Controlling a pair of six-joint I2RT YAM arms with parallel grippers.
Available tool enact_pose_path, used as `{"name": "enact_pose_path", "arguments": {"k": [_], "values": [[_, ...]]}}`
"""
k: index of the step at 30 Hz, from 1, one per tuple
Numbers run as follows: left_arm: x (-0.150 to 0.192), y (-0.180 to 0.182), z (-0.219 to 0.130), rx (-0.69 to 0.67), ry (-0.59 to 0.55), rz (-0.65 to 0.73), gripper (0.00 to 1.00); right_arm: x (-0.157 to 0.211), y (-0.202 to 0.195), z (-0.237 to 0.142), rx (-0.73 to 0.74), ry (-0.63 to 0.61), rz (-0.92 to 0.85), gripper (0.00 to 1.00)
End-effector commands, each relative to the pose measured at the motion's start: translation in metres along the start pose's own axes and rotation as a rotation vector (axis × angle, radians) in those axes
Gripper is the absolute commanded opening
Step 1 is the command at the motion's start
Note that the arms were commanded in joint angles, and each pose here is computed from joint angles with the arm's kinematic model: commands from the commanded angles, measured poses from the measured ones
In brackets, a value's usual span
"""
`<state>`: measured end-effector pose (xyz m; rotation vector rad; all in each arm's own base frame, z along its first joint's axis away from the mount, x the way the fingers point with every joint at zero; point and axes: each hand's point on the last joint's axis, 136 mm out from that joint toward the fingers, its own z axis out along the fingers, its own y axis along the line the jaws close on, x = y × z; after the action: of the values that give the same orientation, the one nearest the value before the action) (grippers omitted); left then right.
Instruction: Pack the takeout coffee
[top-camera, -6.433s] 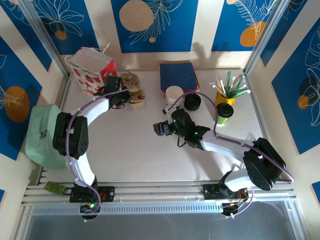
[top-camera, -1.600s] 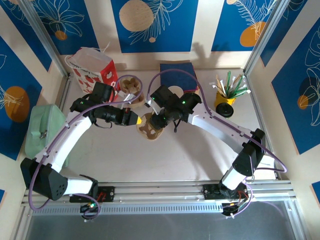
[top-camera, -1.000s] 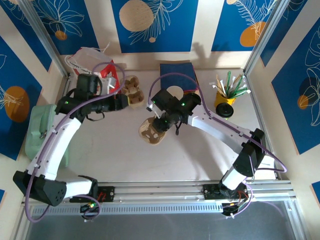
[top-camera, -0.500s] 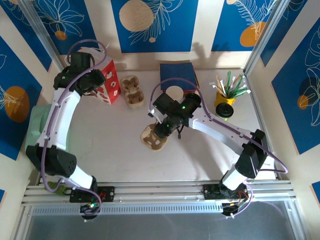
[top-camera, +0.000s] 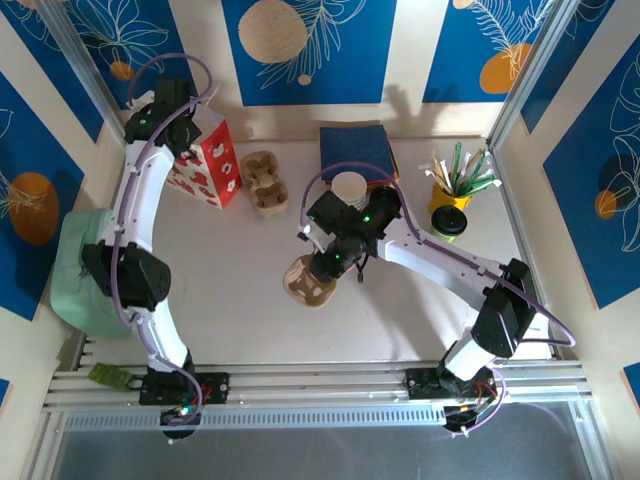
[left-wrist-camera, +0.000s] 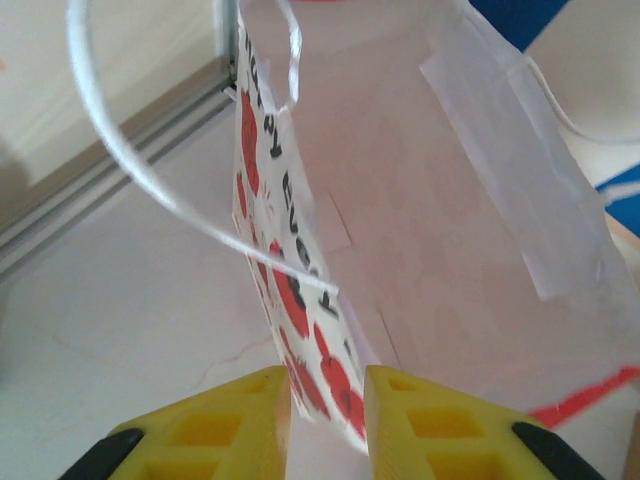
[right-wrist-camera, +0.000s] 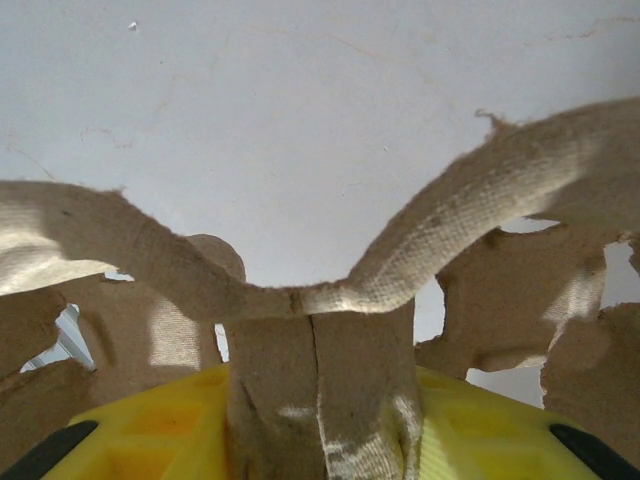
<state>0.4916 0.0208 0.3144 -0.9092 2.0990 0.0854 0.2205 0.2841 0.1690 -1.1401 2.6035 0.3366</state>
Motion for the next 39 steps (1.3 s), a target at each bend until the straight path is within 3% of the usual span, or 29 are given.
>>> {"name": "enact_pose_path", "arguments": {"k": [1,8,14,22,30,39], "values": [[-0.016,0.007,0.008,-0.062,-0.039,-0.028,0.3,0.003,0.008,-0.008,-0.032,-0.018,-0.005,0.39],[-0.014,-0.001,0.027,-0.079,-0.009,-0.005,0.46,0.009,0.004,-0.006,-0.016,-0.001,0.006,0.39],[-0.004,-0.003,0.043,-0.082,0.025,-0.012,0.45,0.012,0.001,-0.005,-0.017,0.008,0.014,0.39],[0.009,-0.003,0.061,-0.077,0.08,-0.033,0.4,0.011,-0.002,-0.004,-0.017,0.011,0.025,0.39],[0.004,-0.001,0.056,-0.073,0.073,-0.031,0.24,0.009,-0.001,-0.003,-0.021,0.01,0.023,0.39],[0.001,0.002,0.039,-0.042,0.084,-0.009,0.17,0.008,-0.001,-0.004,-0.02,0.013,0.028,0.39]]}}
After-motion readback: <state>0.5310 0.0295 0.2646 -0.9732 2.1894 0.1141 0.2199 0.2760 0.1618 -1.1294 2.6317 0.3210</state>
